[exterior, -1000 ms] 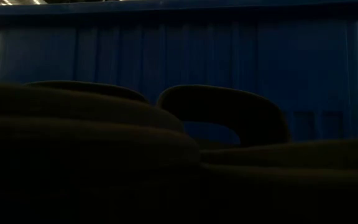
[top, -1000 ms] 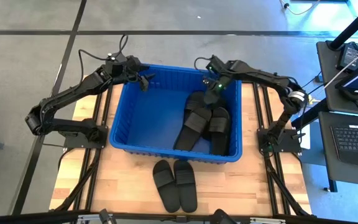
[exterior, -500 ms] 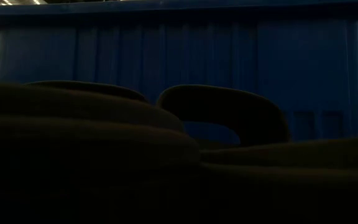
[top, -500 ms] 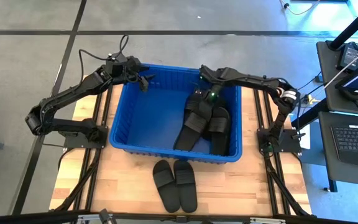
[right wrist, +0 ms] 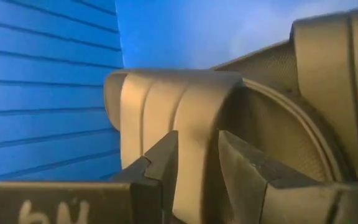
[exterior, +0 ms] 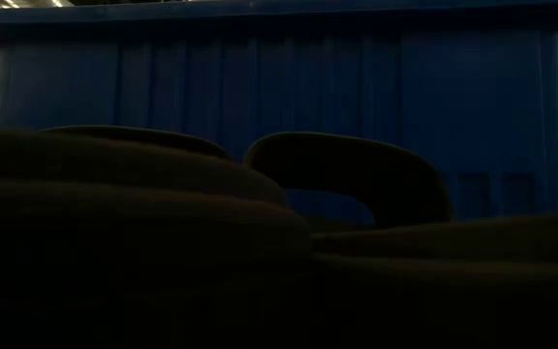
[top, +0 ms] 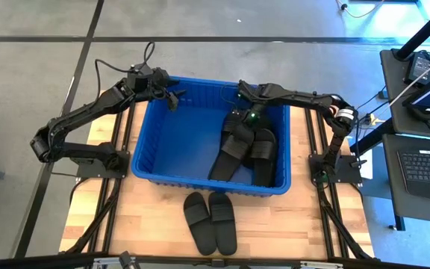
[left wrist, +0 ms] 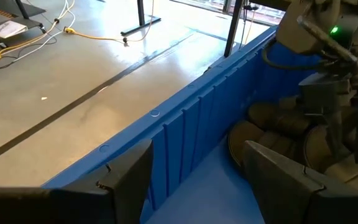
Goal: Pick and place slides into bin
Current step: Adjust the black slides in the blue organizer bin
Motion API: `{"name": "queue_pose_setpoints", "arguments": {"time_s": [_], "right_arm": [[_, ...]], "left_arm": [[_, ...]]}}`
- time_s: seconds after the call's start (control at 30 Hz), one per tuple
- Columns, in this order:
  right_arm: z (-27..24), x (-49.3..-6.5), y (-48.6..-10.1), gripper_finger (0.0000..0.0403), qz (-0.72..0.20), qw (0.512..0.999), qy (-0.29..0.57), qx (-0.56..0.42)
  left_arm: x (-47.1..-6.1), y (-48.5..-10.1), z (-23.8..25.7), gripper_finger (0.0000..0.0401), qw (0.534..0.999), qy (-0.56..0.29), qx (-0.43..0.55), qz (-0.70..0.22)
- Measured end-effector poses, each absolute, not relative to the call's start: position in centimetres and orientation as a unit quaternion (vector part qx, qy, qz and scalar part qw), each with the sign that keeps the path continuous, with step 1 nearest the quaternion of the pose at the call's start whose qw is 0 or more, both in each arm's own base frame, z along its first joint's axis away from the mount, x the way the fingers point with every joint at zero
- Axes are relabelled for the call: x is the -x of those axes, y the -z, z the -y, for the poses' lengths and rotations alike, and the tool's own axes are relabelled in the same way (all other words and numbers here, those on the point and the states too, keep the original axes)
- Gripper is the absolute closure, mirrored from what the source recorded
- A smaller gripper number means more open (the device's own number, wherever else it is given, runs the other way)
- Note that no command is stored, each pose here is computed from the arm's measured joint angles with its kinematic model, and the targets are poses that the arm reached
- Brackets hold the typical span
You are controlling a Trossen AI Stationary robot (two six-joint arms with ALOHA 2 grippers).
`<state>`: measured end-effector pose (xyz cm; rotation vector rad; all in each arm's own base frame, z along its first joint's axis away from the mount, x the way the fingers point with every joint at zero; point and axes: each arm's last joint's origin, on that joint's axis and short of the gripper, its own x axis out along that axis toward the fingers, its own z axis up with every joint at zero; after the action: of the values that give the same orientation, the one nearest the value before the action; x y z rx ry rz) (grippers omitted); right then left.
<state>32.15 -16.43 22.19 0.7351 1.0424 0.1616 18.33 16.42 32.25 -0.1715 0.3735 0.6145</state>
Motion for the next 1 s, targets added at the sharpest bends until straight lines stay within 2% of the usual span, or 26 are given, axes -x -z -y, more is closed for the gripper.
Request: {"name": "queue_pose_setpoints", "arguments": {"time_s": [0.37,0.6,0.87,1.0], "right_arm": [[16.4,-33.0,-20.2,0.0295,-0.484,0.786,-0.126,-0.363],[16.4,-32.9,-20.2,0.0385,-0.478,0.800,-0.150,-0.331],[16.2,-32.5,-20.4,0.0390,-0.487,0.794,-0.154,-0.329],[16.1,-32.3,-21.7,0.0390,-0.500,0.785,-0.162,-0.328]], "left_arm": [[-18.3,-32.2,-16.4,0.0157,0.932,-0.300,0.085,-0.185],[-18.3,-32.1,-16.4,0.0157,0.931,-0.300,0.086,-0.188],[-18.3,-32.1,-16.4,0.0157,0.931,-0.300,0.086,-0.188],[-18.3,-32.1,-16.4,0.0157,0.931,-0.300,0.085,-0.188]]}}
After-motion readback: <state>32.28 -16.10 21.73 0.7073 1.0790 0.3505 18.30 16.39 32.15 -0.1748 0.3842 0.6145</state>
